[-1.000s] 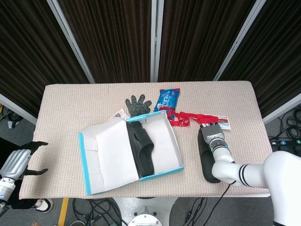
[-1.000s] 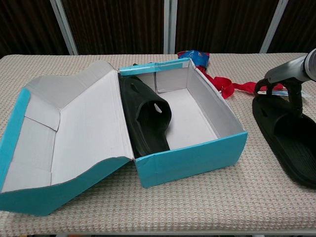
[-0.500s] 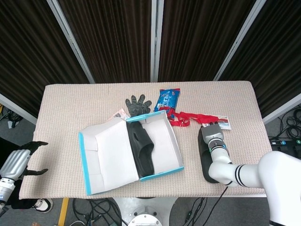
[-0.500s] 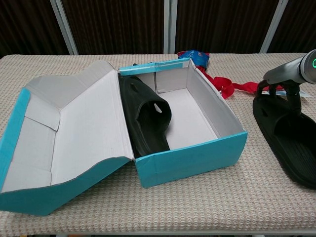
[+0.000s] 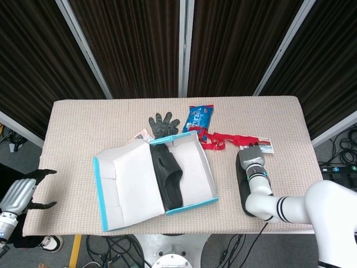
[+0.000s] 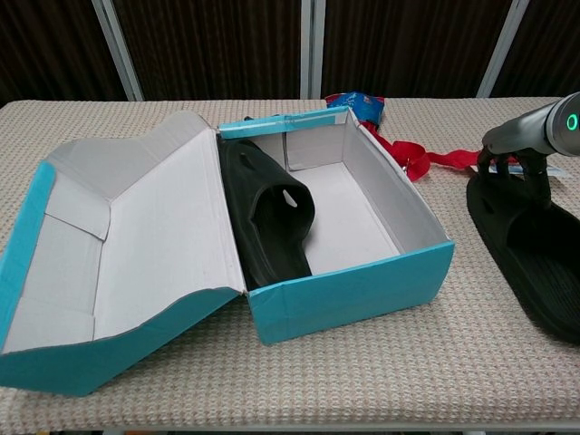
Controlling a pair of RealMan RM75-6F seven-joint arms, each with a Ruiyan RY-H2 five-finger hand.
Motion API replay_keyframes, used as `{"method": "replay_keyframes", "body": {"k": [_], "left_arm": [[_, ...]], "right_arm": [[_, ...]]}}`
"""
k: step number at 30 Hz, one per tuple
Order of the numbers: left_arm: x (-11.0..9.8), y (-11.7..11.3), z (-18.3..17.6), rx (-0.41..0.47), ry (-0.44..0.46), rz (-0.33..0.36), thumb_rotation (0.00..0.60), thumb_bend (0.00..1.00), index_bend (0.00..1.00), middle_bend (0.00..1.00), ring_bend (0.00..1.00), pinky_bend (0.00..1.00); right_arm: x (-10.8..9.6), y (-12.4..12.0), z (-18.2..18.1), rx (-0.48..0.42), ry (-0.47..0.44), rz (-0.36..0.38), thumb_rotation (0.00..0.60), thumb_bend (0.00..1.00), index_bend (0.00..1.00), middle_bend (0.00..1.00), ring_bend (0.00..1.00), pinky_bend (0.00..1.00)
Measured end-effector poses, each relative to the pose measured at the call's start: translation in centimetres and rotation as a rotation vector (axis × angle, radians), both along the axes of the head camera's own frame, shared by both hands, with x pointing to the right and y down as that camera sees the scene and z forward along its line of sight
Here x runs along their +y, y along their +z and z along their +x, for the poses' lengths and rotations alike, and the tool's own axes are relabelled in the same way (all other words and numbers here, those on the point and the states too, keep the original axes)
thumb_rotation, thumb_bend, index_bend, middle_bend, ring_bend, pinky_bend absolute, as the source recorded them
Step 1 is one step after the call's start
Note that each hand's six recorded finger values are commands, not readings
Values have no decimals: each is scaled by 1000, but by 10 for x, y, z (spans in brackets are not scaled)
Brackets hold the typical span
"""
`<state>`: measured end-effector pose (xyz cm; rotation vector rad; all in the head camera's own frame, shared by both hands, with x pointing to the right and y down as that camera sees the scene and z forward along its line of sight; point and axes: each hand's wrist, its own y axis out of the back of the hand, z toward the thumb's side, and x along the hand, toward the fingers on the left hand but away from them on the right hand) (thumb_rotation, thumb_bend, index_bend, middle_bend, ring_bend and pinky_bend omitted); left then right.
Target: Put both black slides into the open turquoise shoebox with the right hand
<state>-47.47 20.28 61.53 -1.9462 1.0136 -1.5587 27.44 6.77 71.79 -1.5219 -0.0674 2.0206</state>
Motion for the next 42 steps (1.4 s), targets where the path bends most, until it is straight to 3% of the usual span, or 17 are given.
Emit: {"method": "replay_keyframes", "body": {"k": [8,20,26,35,42], "left_arm": [[1,2,0,-2,2,-10,600,84,204,214,149,213],[1,4,7,-2,19,-16,600,85,204,214,149,214],[-1,4,12,1,25,-11,600,84,204,214,149,213],[-3,2,13,-1,23,-9,600,84,204,214,149,213],[-4,2,14,0,21,-10,600,84,204,214,149,213]], "right_arm": [[-5,-8,-4,-45,-14,56,600,126,518,531,139,71],[-21,-73,6,-211,63,160,600,129,545,553,163,111],[-31,-93,2,-378,147,206,600,130,548,554,178,136],[-45,-109,-27,-735,260,257,600,139,549,555,181,153],[-56,-110,-47,-978,383,241,600,145,551,556,181,156]]}}
